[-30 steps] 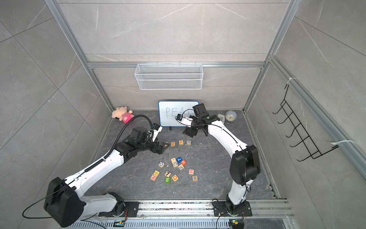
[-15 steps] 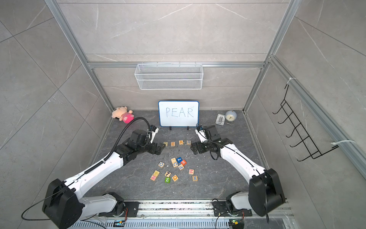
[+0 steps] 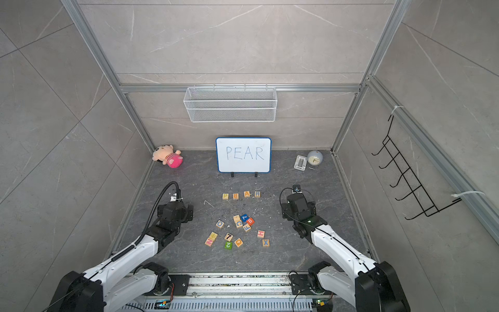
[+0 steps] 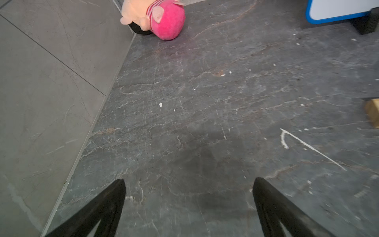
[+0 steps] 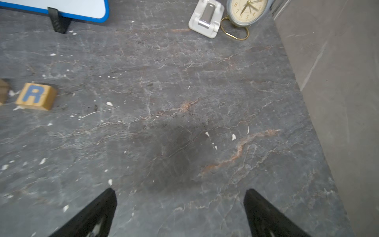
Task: Spell the uppercase word “pear” with letter blocks
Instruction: Reset both arms
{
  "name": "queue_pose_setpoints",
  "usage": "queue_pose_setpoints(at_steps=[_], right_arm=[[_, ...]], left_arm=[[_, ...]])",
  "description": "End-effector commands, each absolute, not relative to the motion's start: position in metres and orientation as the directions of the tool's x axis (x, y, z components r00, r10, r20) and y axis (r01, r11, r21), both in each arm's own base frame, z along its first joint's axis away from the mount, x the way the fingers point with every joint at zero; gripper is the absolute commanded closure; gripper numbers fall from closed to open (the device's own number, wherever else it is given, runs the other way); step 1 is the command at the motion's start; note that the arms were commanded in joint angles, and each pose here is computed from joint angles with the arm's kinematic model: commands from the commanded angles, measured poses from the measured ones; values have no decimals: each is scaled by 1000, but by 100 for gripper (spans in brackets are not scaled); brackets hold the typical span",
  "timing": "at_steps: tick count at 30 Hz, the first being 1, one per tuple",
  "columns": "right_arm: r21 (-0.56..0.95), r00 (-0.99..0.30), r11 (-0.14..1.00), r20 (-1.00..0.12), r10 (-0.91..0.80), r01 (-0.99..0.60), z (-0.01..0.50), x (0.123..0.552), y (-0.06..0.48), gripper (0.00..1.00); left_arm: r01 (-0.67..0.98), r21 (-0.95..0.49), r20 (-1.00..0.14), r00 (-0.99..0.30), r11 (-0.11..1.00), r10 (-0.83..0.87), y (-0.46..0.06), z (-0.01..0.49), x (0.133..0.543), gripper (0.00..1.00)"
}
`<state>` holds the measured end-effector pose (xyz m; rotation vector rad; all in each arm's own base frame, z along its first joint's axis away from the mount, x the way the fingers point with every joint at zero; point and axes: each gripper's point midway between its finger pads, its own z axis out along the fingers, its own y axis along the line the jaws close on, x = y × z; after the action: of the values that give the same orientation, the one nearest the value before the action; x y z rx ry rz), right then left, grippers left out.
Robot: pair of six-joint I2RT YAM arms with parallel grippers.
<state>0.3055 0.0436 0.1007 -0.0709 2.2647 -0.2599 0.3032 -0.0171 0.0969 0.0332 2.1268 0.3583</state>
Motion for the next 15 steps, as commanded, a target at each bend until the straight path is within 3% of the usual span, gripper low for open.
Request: queue_pose_setpoints(at_steps=[1, 5, 8, 10, 11, 13, 15], right_arm=[[-232, -492, 966, -858, -148, 115, 114, 333, 35, 0], [-315, -434, 942, -869, -236, 117, 113, 351, 31, 0], [-257, -325, 962, -921, -216, 88, 123, 356, 39, 0], [-250, -259, 966, -939, -225, 71, 128, 361, 42, 0], [-244, -286, 967, -934, -214, 73, 125, 366, 40, 0], [-191, -269, 981, -943, -195, -41, 120, 369, 56, 0], [-150, -193, 989, -970, -147, 0, 117, 366, 46, 0]], left_arm=[[-140, 198, -933, -330, 970, 143, -10, 123, 333, 0], [-105, 166, -949, -286, 980, 130, -8, 123, 349, 0], [-87, 163, -967, -213, 983, 142, -6, 125, 354, 0], [-87, 158, -965, -223, 984, 135, -3, 116, 359, 0], [-82, 159, -963, -231, 984, 137, -3, 111, 361, 1], [-83, 155, -963, -236, 984, 132, -2, 109, 362, 0], [-65, 142, -963, -240, 988, 123, -3, 108, 363, 1]])
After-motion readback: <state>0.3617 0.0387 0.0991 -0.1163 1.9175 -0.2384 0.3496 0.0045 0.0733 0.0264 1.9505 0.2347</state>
